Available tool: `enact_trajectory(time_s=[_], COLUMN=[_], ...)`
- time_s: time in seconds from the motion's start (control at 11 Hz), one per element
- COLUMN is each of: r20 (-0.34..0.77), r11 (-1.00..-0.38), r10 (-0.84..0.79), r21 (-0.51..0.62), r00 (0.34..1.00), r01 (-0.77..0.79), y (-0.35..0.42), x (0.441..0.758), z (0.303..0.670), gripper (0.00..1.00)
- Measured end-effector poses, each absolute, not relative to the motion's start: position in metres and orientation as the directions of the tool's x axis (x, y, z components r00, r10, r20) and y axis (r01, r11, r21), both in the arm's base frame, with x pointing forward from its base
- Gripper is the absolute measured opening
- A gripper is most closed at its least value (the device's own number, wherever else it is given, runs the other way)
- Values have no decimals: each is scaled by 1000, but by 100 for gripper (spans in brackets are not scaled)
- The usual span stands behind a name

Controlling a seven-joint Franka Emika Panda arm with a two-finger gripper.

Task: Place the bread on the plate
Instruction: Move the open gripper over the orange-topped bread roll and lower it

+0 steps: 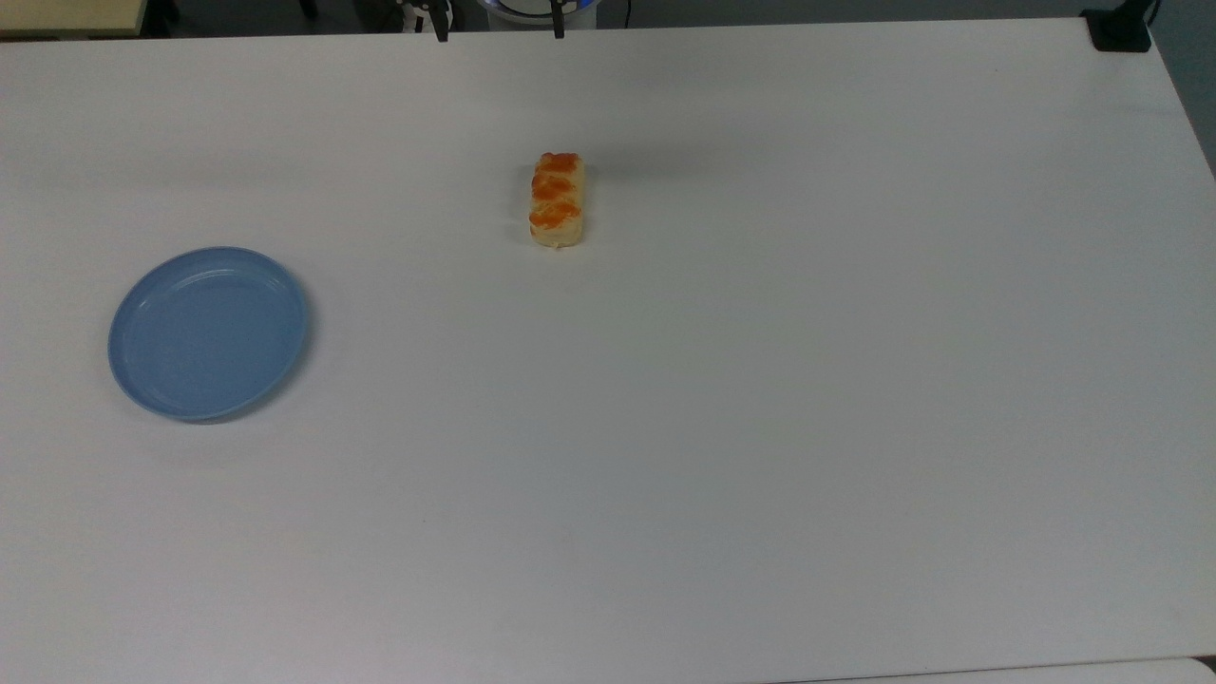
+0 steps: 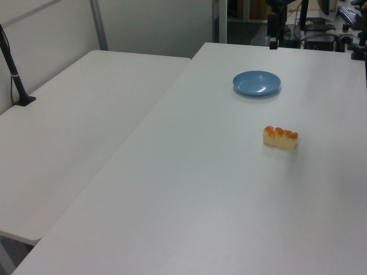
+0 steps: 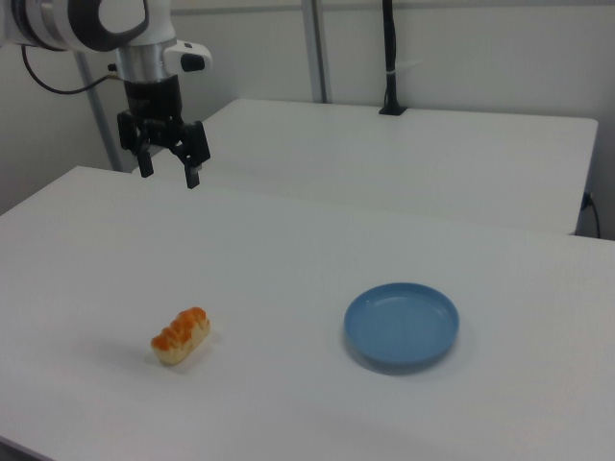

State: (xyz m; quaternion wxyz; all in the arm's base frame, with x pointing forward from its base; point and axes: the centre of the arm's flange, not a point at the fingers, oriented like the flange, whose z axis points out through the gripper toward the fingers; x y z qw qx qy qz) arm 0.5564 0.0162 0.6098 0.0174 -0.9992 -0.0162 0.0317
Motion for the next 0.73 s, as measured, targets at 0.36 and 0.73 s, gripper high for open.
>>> enact_trajectory(time_s=[0.36, 0.73], r20=[-71, -77], r11=[-999, -999], r10=[34, 34], r21=[-33, -33], r00=[997, 996], r01=[32, 31], y=[31, 32], x=[567, 569], z=[578, 574], gripper=[100, 100])
